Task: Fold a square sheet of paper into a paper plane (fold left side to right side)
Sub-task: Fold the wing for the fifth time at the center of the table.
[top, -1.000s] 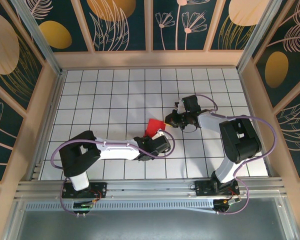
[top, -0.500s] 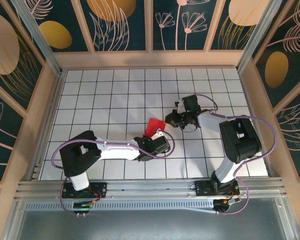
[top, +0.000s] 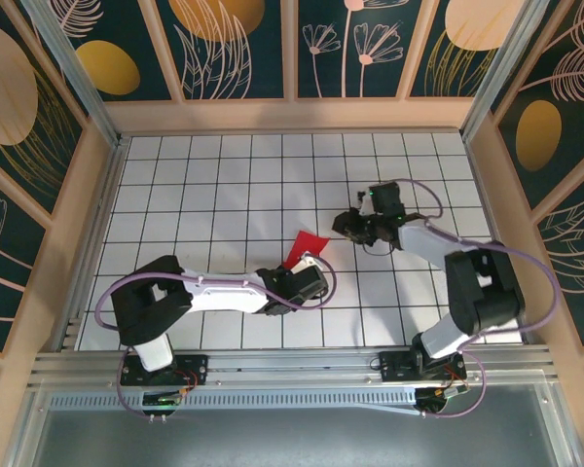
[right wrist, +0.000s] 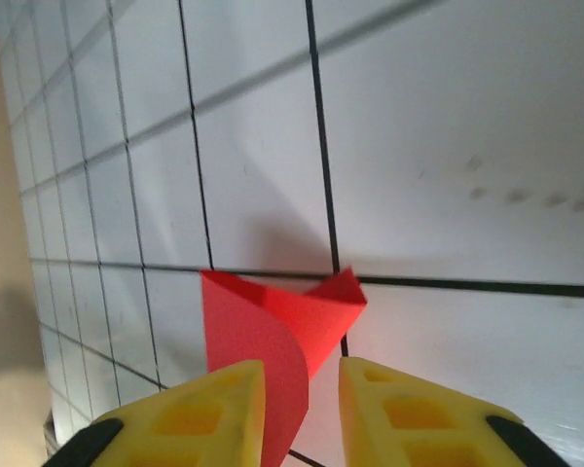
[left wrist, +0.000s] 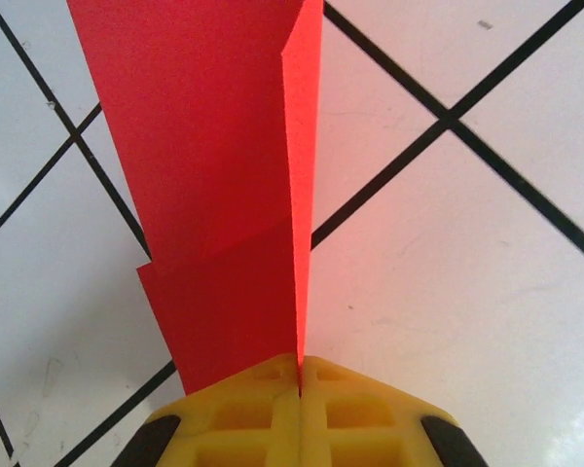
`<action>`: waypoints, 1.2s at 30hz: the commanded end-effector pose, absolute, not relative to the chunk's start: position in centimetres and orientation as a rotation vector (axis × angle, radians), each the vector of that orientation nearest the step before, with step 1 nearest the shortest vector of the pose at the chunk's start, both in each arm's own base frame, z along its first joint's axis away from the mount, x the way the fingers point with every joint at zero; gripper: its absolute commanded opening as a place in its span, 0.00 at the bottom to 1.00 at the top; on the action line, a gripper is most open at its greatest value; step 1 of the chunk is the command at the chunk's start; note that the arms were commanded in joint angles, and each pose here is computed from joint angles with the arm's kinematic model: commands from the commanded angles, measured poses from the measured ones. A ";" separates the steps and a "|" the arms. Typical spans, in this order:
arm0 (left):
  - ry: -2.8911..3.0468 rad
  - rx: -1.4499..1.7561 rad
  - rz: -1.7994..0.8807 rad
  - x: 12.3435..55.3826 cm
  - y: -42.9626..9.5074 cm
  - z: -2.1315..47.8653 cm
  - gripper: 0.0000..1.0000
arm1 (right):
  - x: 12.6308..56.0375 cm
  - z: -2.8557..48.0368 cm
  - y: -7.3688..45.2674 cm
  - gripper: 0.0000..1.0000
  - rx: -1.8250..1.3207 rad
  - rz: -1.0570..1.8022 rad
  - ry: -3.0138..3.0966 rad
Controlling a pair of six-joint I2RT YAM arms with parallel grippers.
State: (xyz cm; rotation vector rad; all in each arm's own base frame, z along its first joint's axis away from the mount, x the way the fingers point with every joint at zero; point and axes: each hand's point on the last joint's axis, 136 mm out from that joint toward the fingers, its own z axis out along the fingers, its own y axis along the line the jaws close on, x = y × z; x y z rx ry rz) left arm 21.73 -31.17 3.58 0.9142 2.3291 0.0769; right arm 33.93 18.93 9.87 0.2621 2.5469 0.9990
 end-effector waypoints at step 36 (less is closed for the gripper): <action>2.662 0.469 -1.229 22.9 -39.9 5.2 0.00 | 26.7 9.0 14.6 0.52 0.230 1.011 2.349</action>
